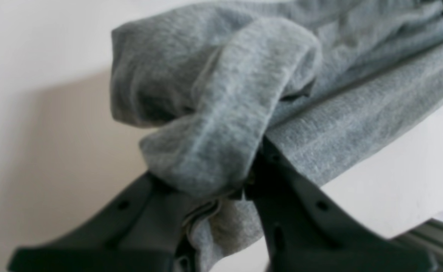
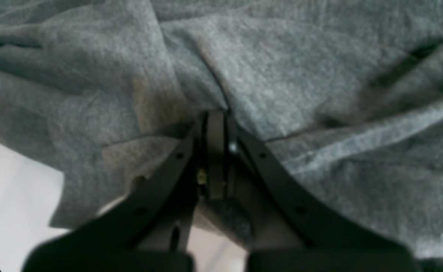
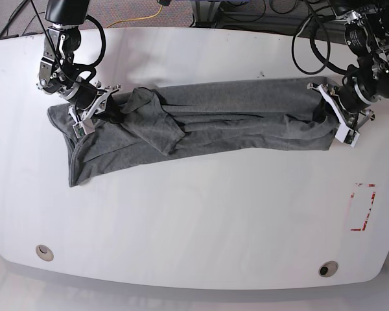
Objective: Layout the t-shirt on the table in an organized manner, then fold the t-shirt properly
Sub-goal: 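Fold the strip end with the left gripper toward the right gripper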
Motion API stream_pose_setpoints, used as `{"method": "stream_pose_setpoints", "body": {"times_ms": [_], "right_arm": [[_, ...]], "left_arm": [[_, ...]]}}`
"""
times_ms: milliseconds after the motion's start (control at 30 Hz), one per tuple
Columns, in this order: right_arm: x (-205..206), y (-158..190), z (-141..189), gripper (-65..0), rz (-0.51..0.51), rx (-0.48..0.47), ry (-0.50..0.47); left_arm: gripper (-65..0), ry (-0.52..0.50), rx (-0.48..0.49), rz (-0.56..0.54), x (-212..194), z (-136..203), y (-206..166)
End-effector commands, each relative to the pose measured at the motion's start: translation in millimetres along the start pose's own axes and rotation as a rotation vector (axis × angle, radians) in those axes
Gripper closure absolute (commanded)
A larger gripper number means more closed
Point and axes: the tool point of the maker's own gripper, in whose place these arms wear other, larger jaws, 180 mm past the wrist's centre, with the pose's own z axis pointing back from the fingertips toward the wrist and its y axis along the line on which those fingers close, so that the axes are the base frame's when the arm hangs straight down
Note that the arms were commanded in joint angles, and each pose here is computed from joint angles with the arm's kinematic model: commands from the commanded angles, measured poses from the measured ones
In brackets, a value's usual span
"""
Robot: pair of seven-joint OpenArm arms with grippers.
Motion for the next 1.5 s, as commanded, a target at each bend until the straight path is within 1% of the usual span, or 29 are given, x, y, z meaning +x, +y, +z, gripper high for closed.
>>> {"method": "stream_pose_setpoints", "body": {"times_ms": [0,233,400,533,667,700,833,967,1133,1467], "right_arm": [[-28,-17,6,-0.5,0.025,-0.073,0.143],[-28,-17,6,-0.5,0.026,-0.074,0.143],[-28,-17,6,-0.5,0.025,-0.073,0.143],[-28,-17,6,-0.5,0.025,-0.073,0.143],[-28,-17,6,-0.5,0.025,-0.073,0.143],[-28,-17,6,-0.5,0.025,-0.073,0.143],[-28,-17,6,-0.5,0.026,-0.074,0.143],[-28,-17,6,-0.5,0.026,-0.074,0.143],[-28,-17,6,-0.5,0.025,-0.073,0.143],[-28,-16,5,-0.5,0.024,-0.072,0.142]], "left_arm": [[-0.1,-0.046,0.008,-0.027,17,4,1],[-0.1,-0.079,-0.094,-0.039,34,-16,-38],[-0.1,-0.117,-0.183,-0.031,55,-31,-74],[-0.1,-0.144,-0.268,-0.022,66,-41,-109],[-0.3,-0.155,-0.304,-0.008,71,-47,-129],[-0.3,-0.148,-0.317,-0.015,71,-50,-140],[-0.3,-0.15,-0.339,-0.053,82,-56,-162],[-0.3,-0.137,-0.383,-0.086,85,-62,-189],[-0.3,-0.108,-0.429,-0.085,81,-72,-205],[-0.3,-0.062,-0.464,-0.067,80,-91,-207]]}}
